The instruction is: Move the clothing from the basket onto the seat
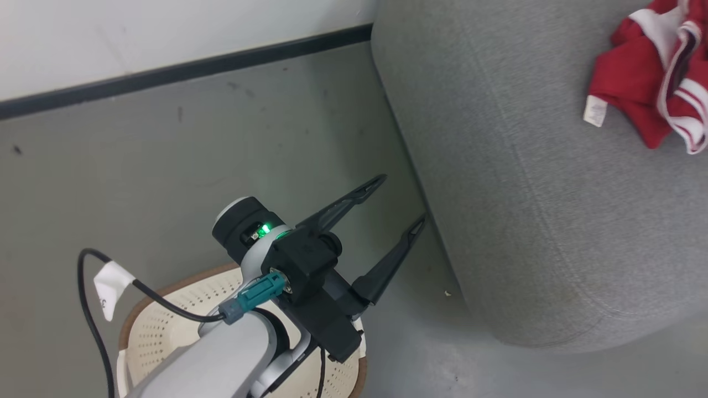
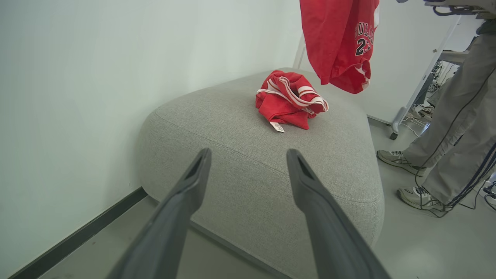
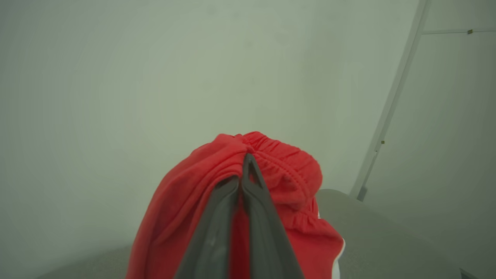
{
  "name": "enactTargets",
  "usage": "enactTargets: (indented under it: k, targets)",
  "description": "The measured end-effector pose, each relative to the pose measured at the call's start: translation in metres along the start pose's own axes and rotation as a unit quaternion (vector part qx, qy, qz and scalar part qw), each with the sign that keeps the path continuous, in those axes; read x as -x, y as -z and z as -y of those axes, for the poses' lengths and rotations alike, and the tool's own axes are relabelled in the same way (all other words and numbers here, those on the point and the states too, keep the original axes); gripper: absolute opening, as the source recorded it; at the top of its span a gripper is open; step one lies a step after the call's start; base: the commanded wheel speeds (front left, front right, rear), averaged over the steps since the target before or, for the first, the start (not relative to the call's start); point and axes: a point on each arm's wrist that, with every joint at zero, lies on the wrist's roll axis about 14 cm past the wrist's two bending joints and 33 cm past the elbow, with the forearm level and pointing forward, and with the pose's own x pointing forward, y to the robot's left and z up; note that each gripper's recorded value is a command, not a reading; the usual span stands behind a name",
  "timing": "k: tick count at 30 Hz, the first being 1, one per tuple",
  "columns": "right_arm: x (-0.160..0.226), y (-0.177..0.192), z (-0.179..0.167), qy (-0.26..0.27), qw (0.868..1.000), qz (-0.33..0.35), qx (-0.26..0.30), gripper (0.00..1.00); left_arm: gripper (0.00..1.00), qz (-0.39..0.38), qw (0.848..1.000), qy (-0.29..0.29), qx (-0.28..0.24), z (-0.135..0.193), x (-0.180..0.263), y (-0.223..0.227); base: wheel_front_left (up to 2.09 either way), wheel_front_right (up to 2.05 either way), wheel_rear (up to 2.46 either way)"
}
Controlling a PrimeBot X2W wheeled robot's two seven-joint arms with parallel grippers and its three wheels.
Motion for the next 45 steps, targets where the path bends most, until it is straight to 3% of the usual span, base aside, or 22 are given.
enactTargets:
  k: [5,11,19,20,21,22,29,36,40,45]
  targets:
    - [-0.023,0.028,-0.047,-0.017,1.000,-0.014,0.001,0.00,1.00,-0.009,1.000,-0.026,0.002,-0.027,0.008,0.010,0.00,0.00,0.00]
    - [-0.017,0.101,-0.135,-0.112,0.989,-0.086,0.037,0.00,1.00,-0.024,0.999,-0.047,0.009,-0.045,0.017,0.025,0.00,0.00,0.00]
    - [0.003,0.152,-0.150,-0.145,0.969,-0.180,0.093,0.02,1.00,-0.025,0.998,-0.061,0.002,-0.053,0.024,0.024,0.00,0.00,0.00]
    - [0.005,0.157,-0.146,-0.138,0.966,-0.196,0.094,0.22,1.00,-0.025,0.998,-0.062,0.001,-0.053,0.024,0.023,0.00,0.00,0.00]
    - [0.008,0.161,-0.141,-0.133,0.964,-0.210,0.096,0.72,1.00,-0.022,0.998,-0.062,-0.001,-0.052,0.024,0.022,0.00,0.00,0.00]
    - [0.010,0.163,-0.137,-0.129,0.963,-0.218,0.096,1.00,1.00,-0.021,0.998,-0.062,-0.002,-0.052,0.023,0.021,0.00,0.00,0.00]
    - [0.018,0.163,-0.112,-0.107,0.955,-0.259,0.094,1.00,1.00,-0.016,0.998,-0.062,-0.008,-0.047,0.024,0.015,0.00,0.00,0.00]
    - [0.029,0.156,-0.113,-0.116,0.952,-0.270,0.082,1.00,1.00,-0.009,0.998,-0.067,-0.017,-0.043,0.027,0.006,0.00,0.00,0.00]
    - [0.038,0.147,-0.108,-0.122,0.953,-0.266,0.078,1.00,1.00,-0.009,0.997,-0.070,-0.018,-0.036,0.032,0.004,0.00,0.00,0.00]
    - [0.043,0.121,-0.099,-0.126,0.964,-0.227,0.064,1.00,1.00,0.006,0.997,-0.077,-0.021,-0.028,0.036,-0.011,0.00,0.00,0.00]
